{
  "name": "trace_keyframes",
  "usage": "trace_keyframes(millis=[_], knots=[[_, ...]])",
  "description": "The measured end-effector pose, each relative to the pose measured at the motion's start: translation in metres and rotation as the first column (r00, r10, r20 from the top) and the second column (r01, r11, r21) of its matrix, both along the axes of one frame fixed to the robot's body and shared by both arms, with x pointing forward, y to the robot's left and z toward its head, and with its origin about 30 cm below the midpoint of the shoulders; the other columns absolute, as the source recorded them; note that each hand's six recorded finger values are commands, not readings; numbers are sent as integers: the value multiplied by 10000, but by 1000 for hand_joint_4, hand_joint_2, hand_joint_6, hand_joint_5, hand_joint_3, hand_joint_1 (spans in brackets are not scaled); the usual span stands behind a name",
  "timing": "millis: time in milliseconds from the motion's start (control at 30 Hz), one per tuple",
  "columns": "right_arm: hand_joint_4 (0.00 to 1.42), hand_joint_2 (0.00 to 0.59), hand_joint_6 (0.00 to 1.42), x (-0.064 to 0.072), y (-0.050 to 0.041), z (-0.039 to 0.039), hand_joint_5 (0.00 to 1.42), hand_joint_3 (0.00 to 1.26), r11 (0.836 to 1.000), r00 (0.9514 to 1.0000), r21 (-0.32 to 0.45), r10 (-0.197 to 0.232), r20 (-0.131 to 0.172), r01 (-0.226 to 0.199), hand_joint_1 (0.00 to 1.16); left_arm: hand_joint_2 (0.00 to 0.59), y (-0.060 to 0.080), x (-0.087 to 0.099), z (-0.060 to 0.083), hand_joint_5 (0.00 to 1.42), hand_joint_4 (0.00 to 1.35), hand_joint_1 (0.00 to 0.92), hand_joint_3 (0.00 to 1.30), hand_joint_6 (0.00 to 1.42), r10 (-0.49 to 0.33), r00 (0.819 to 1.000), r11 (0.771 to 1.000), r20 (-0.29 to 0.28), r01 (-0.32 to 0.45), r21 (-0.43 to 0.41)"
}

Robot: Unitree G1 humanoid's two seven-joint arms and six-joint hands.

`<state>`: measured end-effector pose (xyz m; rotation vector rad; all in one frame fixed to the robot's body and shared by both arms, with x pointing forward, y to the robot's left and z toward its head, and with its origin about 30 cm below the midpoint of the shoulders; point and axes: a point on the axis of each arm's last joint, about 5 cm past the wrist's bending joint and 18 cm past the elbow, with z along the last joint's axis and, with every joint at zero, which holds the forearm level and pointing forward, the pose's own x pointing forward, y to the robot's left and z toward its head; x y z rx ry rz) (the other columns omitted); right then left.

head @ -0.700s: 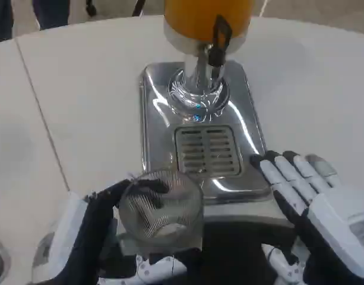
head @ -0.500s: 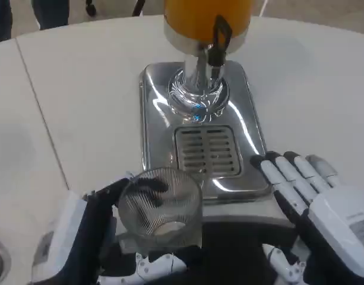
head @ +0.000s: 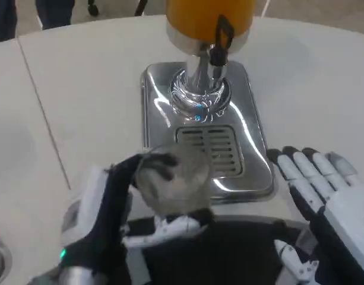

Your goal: Grasp the cup under the faucet to collect the drink, then remove the cup.

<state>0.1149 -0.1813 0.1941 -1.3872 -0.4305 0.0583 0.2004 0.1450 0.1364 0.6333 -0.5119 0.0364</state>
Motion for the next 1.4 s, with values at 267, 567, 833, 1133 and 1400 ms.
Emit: trace_keyframes(millis=[267, 567, 833, 1133, 1400], knots=[[0, 586, 0, -66, 10, 54, 0, 0, 9993, 9992, -51, -372, -171, 371, 159, 59, -284, 484, -24, 1407, 1179, 696, 1143, 1424, -174, 9998, 9997, 2, 174, 185], [0, 586, 0, -55, 32, 90, 0, 0, 9984, 9980, -49, -568, -284, 567, 158, 59, -457, 901, 16, 1407, 1179, 696, 1143, 1424, 320, 9995, 9994, 68, -321, 142], [0, 586, 0, 13, 45, 109, 0, 2, 9983, 9983, -66, -573, -129, 572, 156, 64, -506, 1124, 95, 1397, 1166, 690, 1133, 1424, 823, 9966, 9965, 96, -821, -155], [0, 586, 1, 59, 33, 99, 0, 5, 9978, 9975, -42, -669, -220, 668, 155, 88, -613, 1153, 67, 1332, 1126, 659, 941, 1424, 1064, 9940, 9942, 267, -1060, -171], [0, 586, 1, 71, 46, 99, 0, 13, 9981, 9975, 13, -616, -339, 617, 154, 72, -585, 1162, 53, 900, 467, 556, 445, 1142, 1103, 9935, 9939, 296, -1101, -89]])
